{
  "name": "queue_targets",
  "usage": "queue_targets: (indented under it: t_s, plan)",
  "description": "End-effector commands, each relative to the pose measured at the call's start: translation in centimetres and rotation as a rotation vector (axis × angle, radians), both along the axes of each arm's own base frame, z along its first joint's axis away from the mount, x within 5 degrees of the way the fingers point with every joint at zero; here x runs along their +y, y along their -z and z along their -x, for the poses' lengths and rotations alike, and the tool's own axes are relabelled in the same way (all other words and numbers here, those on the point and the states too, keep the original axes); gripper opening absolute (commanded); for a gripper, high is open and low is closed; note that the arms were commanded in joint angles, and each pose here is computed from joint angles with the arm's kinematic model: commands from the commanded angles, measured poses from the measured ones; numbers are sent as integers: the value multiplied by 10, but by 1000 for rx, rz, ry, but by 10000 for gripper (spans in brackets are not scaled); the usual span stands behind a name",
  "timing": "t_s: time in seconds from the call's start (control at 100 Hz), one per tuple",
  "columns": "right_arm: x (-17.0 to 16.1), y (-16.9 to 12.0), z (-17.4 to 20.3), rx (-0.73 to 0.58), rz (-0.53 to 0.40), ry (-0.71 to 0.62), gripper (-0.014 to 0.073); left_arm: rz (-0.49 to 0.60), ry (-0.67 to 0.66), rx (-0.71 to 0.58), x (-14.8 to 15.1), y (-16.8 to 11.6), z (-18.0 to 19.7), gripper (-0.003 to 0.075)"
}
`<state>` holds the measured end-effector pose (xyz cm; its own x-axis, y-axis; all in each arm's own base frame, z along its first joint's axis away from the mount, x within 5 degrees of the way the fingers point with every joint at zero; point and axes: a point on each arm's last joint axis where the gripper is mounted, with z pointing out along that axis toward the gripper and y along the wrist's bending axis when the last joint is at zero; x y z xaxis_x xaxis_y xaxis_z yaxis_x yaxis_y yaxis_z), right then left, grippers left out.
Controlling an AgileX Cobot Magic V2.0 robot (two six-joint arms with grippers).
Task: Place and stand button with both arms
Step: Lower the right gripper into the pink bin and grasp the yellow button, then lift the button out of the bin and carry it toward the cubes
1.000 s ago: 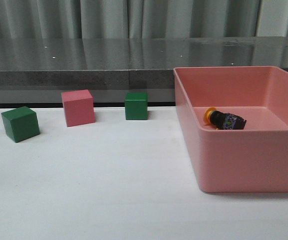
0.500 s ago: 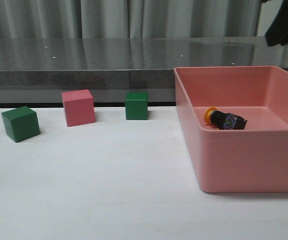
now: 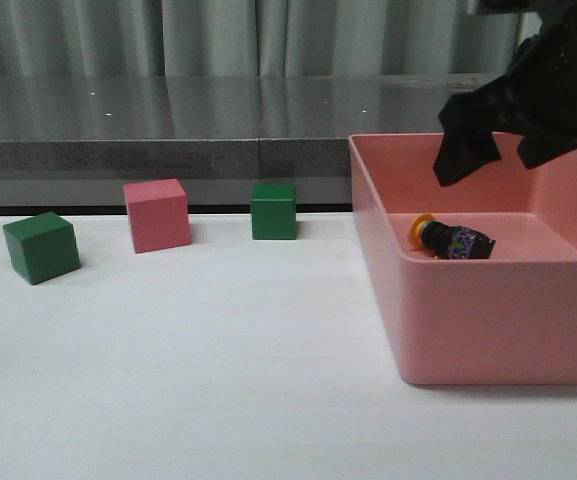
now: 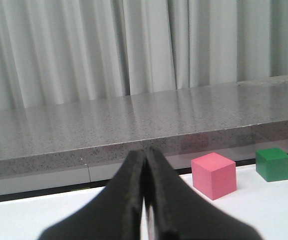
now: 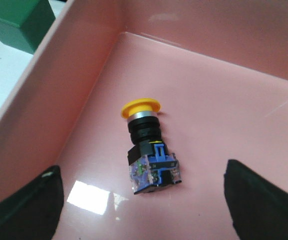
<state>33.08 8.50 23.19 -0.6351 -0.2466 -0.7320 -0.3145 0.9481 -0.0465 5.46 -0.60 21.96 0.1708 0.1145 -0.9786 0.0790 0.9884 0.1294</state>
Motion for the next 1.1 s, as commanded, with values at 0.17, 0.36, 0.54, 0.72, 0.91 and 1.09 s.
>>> queue_targets:
  t_s: [0.17,0.36,0.54,0.72,0.91,1.09]
  plan:
    - [8,5,-34,-75,67,-63,643,16,14,-56,-1,7,1,-19]
    - [11,23,-52,-47,74,-61,643,16,14,-56,-1,7,1,-19]
    - [10,39,-63,9,83,-56,643,16,14,-56,-1,7,1,-19]
    - [6,57,-61,107,98,-55,496,16,14,-56,-1,7,1,-19]
    - [6,51,-58,141,102,-62,153,16,14,-56,-1,7,1,-19]
    - [7,7,-55,136,93,-76,87,16,14,-56,-1,7,1,-19]
